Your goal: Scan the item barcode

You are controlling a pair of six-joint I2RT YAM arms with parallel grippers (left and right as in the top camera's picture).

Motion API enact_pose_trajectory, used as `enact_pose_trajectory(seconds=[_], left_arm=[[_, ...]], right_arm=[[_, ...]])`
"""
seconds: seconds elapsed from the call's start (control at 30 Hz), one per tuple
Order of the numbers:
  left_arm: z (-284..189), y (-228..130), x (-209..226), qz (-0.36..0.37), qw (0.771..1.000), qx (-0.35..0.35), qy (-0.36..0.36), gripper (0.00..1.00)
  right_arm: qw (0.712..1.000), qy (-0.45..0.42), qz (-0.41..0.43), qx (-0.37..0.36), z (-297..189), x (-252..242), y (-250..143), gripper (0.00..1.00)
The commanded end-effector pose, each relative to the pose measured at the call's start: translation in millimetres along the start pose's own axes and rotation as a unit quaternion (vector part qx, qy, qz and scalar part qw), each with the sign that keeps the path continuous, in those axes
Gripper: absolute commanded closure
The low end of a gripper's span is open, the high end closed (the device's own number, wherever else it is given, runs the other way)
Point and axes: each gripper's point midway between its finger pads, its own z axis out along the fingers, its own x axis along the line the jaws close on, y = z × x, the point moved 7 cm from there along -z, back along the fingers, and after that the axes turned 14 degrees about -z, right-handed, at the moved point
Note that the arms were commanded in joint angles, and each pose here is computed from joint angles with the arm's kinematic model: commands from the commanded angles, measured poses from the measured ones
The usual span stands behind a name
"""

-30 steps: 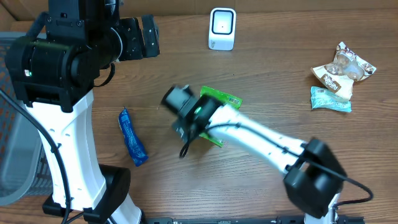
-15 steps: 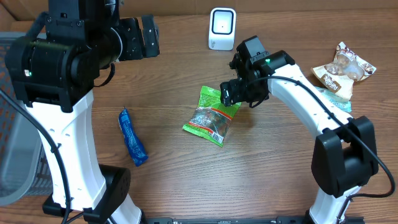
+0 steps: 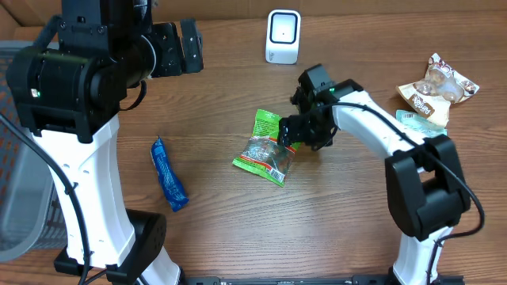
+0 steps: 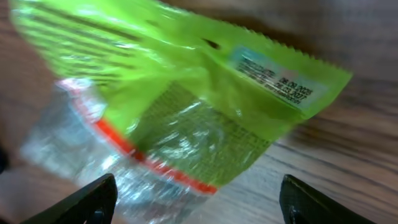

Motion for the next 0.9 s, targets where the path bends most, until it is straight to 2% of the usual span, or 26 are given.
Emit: enact_pose_trajectory(seconds=[0.0,0.33,0.47,0.73,0.87], left_arm=[[-1.3,0.2,-0.2,0.0,1.0,-0.003,0.001,0.0],[-1.3,0.2,-0.2,0.0,1.0,-0.003,0.001,0.0],[-1.3,0.2,-0.2,0.0,1.0,-0.003,0.001,0.0],[-1.3,0.2,-0.2,0.0,1.0,-0.003,0.001,0.0],[-1.3,0.2,-0.2,0.0,1.0,-0.003,0.001,0.0]], right_arm=[[0.999,0.003,0.041,0.011,8.9,0.3,-4.6,0.16],[0.991,-0.114,0.065,0.033,38.6,-34.9,-8.6,0.26],[0.982,-0.171,0.067,0.035,36.1,-47.4,-10.5,0.32],[0.928,-0.348,0.126,0.034,11.8,-86.4,-21.6,0.32],[0.924,-0.356,0.135,0.041,1.2,-90.5,-20.2,0.31]])
